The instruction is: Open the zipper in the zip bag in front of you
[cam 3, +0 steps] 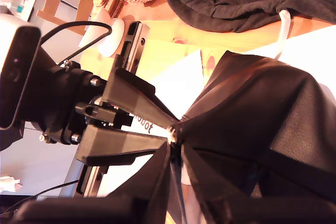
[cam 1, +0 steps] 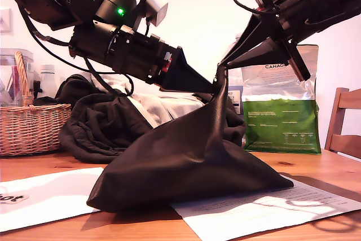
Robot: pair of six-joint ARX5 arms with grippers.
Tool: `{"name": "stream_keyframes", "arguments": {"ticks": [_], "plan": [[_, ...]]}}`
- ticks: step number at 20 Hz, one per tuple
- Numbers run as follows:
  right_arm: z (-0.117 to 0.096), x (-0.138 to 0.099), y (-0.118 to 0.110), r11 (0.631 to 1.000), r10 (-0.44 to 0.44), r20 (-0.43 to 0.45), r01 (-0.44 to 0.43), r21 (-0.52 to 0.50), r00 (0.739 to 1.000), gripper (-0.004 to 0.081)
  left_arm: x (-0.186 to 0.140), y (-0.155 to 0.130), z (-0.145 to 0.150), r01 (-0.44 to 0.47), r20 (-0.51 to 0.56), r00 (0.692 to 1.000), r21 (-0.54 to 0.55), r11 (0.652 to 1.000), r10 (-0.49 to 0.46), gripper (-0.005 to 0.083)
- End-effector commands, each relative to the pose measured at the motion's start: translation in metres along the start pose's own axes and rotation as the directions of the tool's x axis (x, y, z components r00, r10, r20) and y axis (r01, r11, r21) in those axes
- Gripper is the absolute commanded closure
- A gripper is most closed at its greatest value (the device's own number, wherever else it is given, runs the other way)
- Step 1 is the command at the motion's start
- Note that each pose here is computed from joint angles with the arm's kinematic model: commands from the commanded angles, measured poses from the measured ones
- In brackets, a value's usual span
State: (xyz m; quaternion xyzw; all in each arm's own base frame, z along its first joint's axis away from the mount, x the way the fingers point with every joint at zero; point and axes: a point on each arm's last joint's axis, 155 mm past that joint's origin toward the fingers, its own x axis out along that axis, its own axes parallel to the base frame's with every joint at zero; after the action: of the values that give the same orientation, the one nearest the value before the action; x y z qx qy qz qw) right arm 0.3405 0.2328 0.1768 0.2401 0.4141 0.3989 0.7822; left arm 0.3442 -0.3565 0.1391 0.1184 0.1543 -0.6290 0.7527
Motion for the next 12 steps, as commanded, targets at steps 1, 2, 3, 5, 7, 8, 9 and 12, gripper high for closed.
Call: {"name": "stream_keyframes", "arguments": {"ticks": [1, 2, 3, 5, 7, 8, 9, 12], "plan": [[0.001, 0.002, 0.004, 1.000, 0.012, 0.000, -0.012, -0.016, 1.000, 0.0782, -0.003, 0.006, -0.023, -0.030, -0.056, 0.998, -0.052, 0.998, 0.027, 0.0790], [0.002, 0.002, 0.003, 1.000, 0.006, 0.002, -0.006, -0.016, 1.000, 0.0783, -0.005, 0.011, -0.029, -0.050, -0.077, 0.996, -0.066, 0.997, 0.045, 0.0790], [0.003, 0.002, 0.000, 1.000, -0.010, 0.009, 0.010, -0.015, 1.000, 0.0782, -0.008, 0.015, -0.034, -0.073, -0.098, 0.993, -0.078, 0.994, 0.065, 0.0792], [0.003, 0.002, -0.004, 0.999, -0.033, 0.013, 0.033, -0.010, 0.999, 0.0782, -0.012, 0.023, -0.042, -0.109, -0.130, 0.987, -0.094, 0.990, 0.096, 0.0793], [0.002, 0.002, -0.006, 0.999, -0.040, 0.009, 0.040, -0.004, 0.999, 0.0782, -0.014, 0.028, -0.048, -0.140, -0.156, 0.980, -0.101, 0.985, 0.123, 0.0793], [0.001, 0.002, -0.006, 0.999, -0.043, 0.007, 0.043, -0.002, 0.999, 0.0782, -0.015, 0.029, -0.051, -0.151, -0.169, 0.977, -0.103, 0.983, 0.132, 0.0793], [0.001, 0.002, -0.007, 0.999, -0.047, 0.007, 0.047, -0.001, 0.999, 0.0782, -0.015, 0.030, -0.052, -0.157, -0.173, 0.975, -0.106, 0.982, 0.138, 0.0793], [0.001, 0.002, -0.007, 0.999, -0.047, 0.007, 0.047, -0.001, 0.999, 0.0782, -0.009, 0.001, -0.035, -0.004, -0.088, 0.996, -0.180, 0.984, -0.012, 0.0774]]}}
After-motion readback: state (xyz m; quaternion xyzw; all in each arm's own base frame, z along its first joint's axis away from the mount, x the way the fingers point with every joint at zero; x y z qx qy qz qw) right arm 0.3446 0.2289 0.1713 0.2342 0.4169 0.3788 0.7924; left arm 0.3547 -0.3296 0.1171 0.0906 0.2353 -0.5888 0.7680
